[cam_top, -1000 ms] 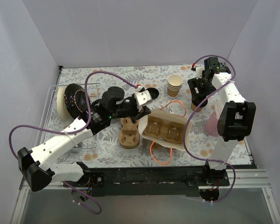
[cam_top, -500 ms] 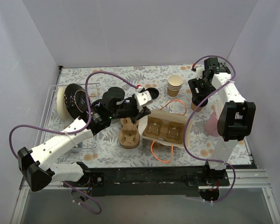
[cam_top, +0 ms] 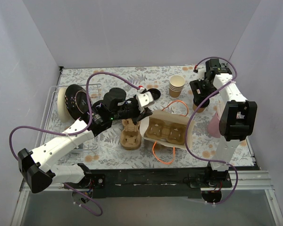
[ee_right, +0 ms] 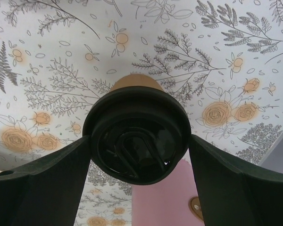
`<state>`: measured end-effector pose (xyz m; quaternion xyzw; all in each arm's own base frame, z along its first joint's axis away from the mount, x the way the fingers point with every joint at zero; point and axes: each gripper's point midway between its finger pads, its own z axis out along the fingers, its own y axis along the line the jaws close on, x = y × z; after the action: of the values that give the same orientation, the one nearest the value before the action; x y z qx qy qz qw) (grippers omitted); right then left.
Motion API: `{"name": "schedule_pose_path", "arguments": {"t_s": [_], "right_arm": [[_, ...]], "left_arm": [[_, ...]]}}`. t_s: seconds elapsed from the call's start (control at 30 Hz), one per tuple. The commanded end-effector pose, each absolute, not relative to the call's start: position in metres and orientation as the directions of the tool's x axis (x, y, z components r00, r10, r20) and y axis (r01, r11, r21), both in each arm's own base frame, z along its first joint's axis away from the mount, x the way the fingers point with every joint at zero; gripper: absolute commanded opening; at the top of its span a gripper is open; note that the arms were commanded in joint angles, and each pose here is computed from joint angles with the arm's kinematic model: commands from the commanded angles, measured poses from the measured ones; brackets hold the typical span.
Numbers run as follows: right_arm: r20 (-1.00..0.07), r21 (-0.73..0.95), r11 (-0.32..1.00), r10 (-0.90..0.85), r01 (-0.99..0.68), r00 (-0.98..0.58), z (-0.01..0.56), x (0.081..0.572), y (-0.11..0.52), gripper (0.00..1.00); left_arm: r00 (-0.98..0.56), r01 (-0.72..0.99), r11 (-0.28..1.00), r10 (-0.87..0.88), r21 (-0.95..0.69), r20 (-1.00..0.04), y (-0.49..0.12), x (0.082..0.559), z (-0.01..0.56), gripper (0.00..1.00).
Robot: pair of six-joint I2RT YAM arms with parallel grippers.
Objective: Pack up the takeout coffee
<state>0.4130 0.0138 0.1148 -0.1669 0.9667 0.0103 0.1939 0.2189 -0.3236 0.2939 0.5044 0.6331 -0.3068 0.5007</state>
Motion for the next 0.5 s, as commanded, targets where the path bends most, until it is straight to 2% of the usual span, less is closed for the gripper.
{"name": "schedule_pose_path", "arguments": {"t_s": [0.0, 0.17, 0.3, 0.47], "right_arm": [[-0.368, -0.018, 0.947, -0.305, -0.321, -0.878, 0.1104, 0.4143, 0.016, 0.91], [-0.373, -0.023, 0.948, -0.303, -0.318, -0.877, 0.1111, 0.417, 0.0149, 0.9], [-0.372, -0.022, 0.948, -0.302, -0.317, -0.878, 0.1106, 0.4166, 0.0149, 0.86], [-0.388, -0.032, 0.949, -0.3, -0.313, -0.872, 0.1169, 0.42, 0.014, 0.71]], "left_arm": [[0.045, 0.942, 0.303, 0.31, 0.143, -0.95, -0.3246, 0.2191, 0.3102, 0.0], [0.039, 0.944, 0.3, 0.314, 0.138, -0.949, -0.3259, 0.2195, 0.3075, 0.0], [0.036, 0.944, 0.301, 0.315, 0.136, -0.948, -0.3271, 0.2209, 0.3078, 0.0], [0.041, 0.944, 0.3, 0.312, 0.139, -0.949, -0.3277, 0.2206, 0.3096, 0.0]]}}
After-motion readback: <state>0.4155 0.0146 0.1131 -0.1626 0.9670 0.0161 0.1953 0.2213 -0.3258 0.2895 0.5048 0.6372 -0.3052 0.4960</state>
